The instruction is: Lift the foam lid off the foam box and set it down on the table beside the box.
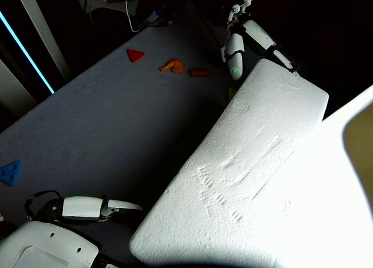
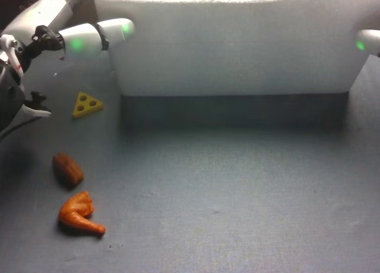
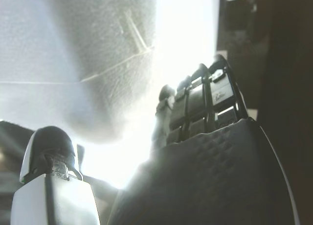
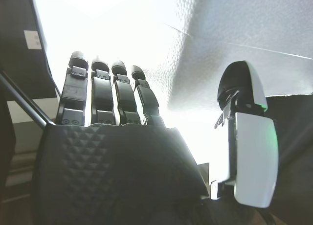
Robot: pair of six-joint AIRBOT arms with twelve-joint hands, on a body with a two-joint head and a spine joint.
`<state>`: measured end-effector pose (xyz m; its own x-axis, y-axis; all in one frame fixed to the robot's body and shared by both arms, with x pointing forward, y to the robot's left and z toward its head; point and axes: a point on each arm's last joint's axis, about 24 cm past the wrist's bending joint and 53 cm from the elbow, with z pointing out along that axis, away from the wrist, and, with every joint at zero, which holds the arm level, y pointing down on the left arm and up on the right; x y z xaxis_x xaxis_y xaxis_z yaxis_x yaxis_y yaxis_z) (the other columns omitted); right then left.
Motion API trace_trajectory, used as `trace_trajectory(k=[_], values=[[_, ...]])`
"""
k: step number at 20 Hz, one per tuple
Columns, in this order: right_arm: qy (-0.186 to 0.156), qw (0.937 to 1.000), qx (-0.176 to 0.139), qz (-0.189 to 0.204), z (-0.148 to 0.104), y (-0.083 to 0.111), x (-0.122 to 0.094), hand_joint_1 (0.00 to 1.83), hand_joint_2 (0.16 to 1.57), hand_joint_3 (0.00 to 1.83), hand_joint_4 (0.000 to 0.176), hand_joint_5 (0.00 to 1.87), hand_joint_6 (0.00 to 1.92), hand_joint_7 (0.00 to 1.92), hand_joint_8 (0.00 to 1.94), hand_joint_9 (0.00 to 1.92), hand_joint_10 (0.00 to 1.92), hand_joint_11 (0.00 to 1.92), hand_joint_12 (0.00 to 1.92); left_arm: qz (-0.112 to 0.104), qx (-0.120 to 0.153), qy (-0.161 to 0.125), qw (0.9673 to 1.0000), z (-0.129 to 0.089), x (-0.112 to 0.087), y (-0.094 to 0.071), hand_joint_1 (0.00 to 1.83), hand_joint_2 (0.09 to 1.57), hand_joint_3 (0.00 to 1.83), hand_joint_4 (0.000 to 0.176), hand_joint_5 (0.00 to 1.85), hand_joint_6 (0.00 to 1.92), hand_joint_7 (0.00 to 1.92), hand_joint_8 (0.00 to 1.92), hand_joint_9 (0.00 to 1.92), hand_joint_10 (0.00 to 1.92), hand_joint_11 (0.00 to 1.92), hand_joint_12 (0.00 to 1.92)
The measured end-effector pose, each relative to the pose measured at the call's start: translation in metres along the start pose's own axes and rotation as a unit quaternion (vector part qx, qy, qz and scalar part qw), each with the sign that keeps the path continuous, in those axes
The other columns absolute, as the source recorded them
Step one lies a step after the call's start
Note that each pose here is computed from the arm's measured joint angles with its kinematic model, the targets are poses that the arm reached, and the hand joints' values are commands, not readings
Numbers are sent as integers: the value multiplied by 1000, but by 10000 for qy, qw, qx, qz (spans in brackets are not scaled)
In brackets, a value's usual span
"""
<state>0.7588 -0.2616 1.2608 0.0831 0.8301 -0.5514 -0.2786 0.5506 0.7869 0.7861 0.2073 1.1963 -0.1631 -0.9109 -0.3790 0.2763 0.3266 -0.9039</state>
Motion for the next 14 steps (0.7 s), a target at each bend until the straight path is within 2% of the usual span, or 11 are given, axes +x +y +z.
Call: trace_trajectory(k=[1, 2, 5, 6, 8, 10, 11, 12, 13, 14], values=[[-9, 10000, -3, 43, 1, 1, 0, 414, 1100, 3, 0, 0, 0, 0, 0, 0, 0, 0, 0, -18, 4, 2, 10000, 0, 0, 0, 316, 1031, 15, 31, 0, 0, 0, 0, 0, 0, 0, 0], [-5, 10000, -10, 67, 1, 1, 1, 398, 1091, 0, 0, 0, 0, 0, 0, 0, 0, 0, 494, -47, 8, 4, 10000, 0, 1, 0, 300, 1032, 13, 35, 0, 0, 0, 0, 0, 0, 0, 0], [-4, 10000, -13, 73, 1, 2, 1, 382, 1093, 1, 0, 0, 0, 0, 0, 0, 0, 0, 545, -69, 14, 1, 10000, 1, 1, -1, 312, 1046, 16, 30, 0, 0, 0, 0, 0, 0, 0, 0], [-10, 10000, -23, 83, 2, 3, 0, 348, 1098, 4, 0, 0, 0, 0, 0, 0, 0, 0, 717, -72, 24, -2, 10000, 1, 1, -2, 324, 1056, 18, 33, 0, 0, 0, 0, 0, 0, 0, 0], [-14, 9999, -46, 94, 2, 5, 0, 353, 1109, 1, 0, 0, 0, 0, 0, 0, 0, 0, 647, -74, 27, -8, 10000, 1, 1, -2, 305, 1050, 13, 37, 0, 0, 0, 0, 0, 0, 13, 6], [-33, 9999, -62, 98, 3, 6, -2, 307, 1133, 1, 0, 0, 0, 0, 0, 0, 0, 0, 367, -75, 27, -12, 10000, 2, 0, -2, 315, 1059, 14, 42, 0, 0, 0, 0, 0, 0, 0, 0], [-38, 9999, -60, 111, 4, 5, -2, 307, 1133, 1, 0, 0, 0, 0, 0, 0, 0, 0, 367, -73, 31, -13, 10000, 2, 0, -2, 315, 1059, 14, 42, 0, 0, 0, 0, 0, 0, 0, 0], [-41, 9999, -66, 148, 4, 6, -2, 293, 1161, 3, 0, 34, 8, 0, 0, 0, 0, 0, 493, -88, 29, -13, 10000, 2, 0, -2, 264, 1085, 23, 21, 0, 0, 0, 0, 0, 0, 21, 10], [-42, 9998, -65, 160, 4, 6, -3, 293, 1161, 3, 0, 34, 8, 0, 0, 0, 0, 0, 493, -83, 33, -10, 10000, 2, 0, -2, 264, 1085, 23, 21, 0, 0, 0, 0, 0, 0, 21, 10], [-43, 9998, -68, 171, 4, 6, -3, 262, 1226, 3, 0, 168, 34, 25, 3, 0, 0, 0, 641, -90, 35, -11, 10000, 2, 0, -2, 154, 1088, 18, 32, 37, 12, 0, 0, 0, 0, 32, 18]])
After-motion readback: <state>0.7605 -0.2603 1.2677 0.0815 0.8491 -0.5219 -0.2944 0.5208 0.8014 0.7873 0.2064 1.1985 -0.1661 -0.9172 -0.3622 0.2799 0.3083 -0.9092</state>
